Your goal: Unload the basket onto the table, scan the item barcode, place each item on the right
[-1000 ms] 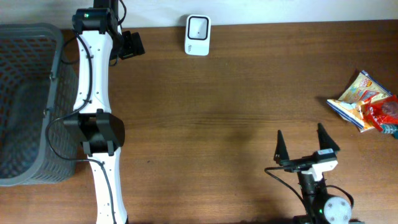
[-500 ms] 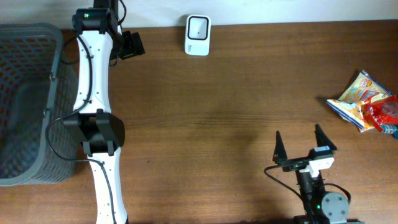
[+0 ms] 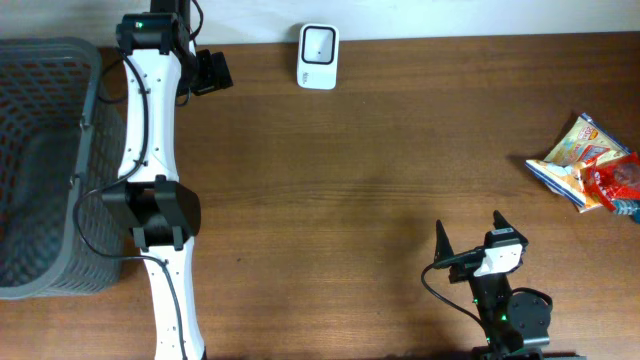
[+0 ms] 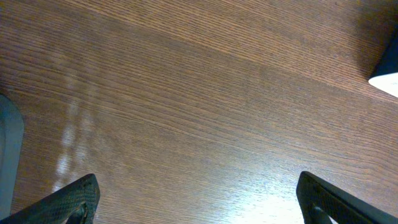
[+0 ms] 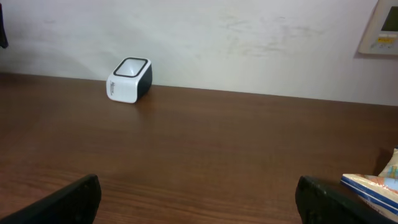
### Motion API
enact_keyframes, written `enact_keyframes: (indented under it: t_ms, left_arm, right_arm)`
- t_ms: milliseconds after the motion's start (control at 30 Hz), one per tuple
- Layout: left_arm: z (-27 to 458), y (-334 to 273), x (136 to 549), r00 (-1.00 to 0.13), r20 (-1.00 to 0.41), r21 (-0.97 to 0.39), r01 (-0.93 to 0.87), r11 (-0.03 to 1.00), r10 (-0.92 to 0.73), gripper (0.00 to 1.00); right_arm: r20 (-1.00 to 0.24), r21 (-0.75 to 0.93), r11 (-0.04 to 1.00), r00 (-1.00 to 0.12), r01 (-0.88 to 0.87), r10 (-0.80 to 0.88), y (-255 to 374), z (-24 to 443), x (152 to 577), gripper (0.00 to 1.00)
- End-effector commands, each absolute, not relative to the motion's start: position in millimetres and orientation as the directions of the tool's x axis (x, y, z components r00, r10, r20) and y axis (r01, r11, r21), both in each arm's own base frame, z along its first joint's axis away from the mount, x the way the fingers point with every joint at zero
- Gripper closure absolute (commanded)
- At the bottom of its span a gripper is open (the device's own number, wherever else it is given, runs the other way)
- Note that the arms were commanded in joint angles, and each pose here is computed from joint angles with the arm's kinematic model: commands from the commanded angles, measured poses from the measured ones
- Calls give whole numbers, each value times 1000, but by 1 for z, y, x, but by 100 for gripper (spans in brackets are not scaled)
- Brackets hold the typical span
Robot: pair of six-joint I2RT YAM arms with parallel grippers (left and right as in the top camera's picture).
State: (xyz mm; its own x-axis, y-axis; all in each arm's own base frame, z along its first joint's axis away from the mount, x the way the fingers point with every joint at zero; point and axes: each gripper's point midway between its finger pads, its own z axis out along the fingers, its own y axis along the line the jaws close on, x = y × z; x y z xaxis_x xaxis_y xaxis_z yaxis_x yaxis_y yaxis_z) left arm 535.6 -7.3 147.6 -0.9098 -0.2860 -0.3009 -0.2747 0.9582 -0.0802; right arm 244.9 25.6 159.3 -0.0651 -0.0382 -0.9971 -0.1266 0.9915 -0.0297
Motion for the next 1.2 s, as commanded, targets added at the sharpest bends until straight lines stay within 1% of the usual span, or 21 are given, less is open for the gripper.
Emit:
enact_keyframes:
  t_ms: [0,1167]
  left_arm:
    - [159,-6,535,-900,-323,-83,-281,956,-292,1]
    - [159,-6,535,-900,-323,-82,-281,956,-292,1]
  right_arm:
    - [-997,-10,993,-74,-115,-19,25,156,245,1]
    - [-997,-4,995,-76,-103,-12,22,156,245,1]
